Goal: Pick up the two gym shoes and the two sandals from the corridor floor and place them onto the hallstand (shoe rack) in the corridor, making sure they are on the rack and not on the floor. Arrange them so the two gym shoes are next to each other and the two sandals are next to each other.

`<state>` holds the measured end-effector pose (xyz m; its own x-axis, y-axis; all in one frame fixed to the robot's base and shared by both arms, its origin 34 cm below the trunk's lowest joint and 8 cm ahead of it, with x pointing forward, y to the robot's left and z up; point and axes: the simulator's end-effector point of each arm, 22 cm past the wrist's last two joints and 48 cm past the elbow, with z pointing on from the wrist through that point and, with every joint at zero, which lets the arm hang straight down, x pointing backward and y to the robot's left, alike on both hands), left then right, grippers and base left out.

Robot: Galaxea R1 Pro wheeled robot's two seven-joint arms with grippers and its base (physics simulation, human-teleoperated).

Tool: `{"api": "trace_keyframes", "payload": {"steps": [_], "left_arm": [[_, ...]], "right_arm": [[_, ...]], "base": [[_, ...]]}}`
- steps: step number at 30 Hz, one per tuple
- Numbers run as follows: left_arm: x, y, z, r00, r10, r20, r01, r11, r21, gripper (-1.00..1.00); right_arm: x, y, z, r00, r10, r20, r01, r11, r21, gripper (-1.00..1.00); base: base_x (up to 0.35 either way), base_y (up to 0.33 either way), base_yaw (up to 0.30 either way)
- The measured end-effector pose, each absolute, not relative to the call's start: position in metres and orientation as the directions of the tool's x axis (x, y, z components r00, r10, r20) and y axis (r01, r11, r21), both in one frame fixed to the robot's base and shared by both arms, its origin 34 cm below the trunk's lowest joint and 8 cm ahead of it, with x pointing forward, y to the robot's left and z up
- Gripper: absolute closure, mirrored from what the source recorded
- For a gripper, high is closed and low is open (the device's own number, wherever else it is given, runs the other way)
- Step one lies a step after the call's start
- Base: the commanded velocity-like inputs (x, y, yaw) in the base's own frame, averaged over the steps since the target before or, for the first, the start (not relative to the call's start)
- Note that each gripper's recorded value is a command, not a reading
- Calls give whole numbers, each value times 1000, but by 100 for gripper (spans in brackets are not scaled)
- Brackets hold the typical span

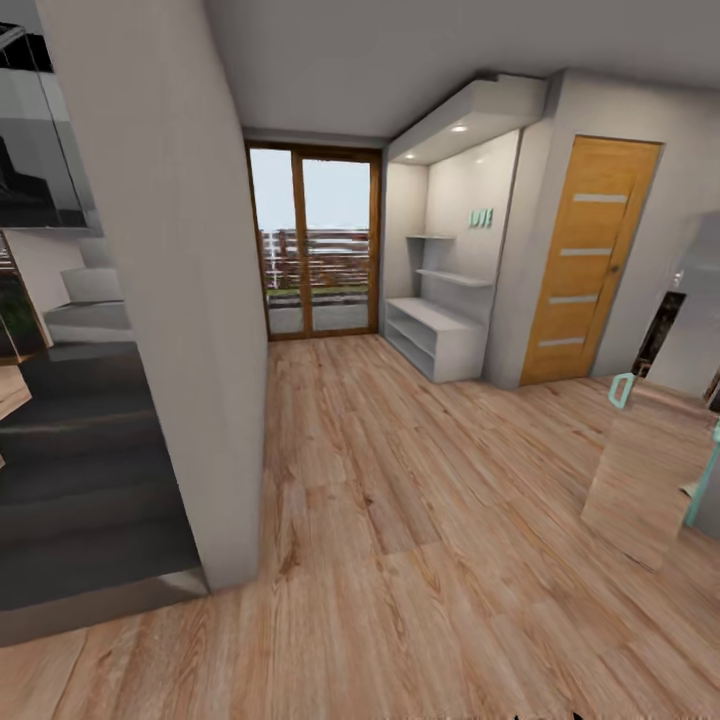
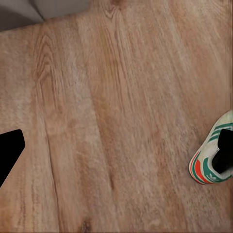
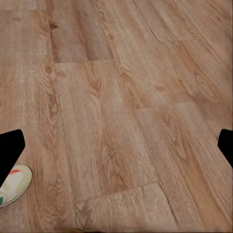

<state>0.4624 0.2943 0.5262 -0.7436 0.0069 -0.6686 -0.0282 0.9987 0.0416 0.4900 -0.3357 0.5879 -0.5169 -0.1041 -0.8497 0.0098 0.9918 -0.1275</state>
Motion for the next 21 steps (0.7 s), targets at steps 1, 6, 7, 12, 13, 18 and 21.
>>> {"api": "trace_keyframes", "payload": {"steps": [1,6,7,12,13,18,21], "left_arm": [[462,294,526,-744,7,-668,-28,999,42,-100],[461,295,524,-747,7,-664,-28,999,42,-100],[460,295,524,-748,7,-664,-28,999,43,-100],[460,295,524,-749,7,-663,-28,999,43,-100],[460,295,524,-749,7,-663,-28,999,43,-100],[460,294,523,-749,8,-662,-27,999,43,-100],[460,294,523,-750,8,-662,-27,999,43,-100]], "right_arm": [[490,-336,588,-518,-104,-849,10,992,-128,-100],[489,-336,586,-522,-104,-846,9,992,-128,-100],[488,-336,585,-523,-104,-846,9,992,-128,-100],[488,-335,585,-524,-104,-845,8,992,-127,-100],[488,-335,585,-523,-104,-846,8,992,-127,-100],[489,-335,586,-521,-103,-847,9,992,-126,-100],[490,-334,586,-520,-103,-848,9,992,-126,-100]], "base": [[0,0,-223],[0,0,-194],[0,0,-110],[0,0,-51],[0,0,-12],[0,0,-5],[0,0,-2]]}}
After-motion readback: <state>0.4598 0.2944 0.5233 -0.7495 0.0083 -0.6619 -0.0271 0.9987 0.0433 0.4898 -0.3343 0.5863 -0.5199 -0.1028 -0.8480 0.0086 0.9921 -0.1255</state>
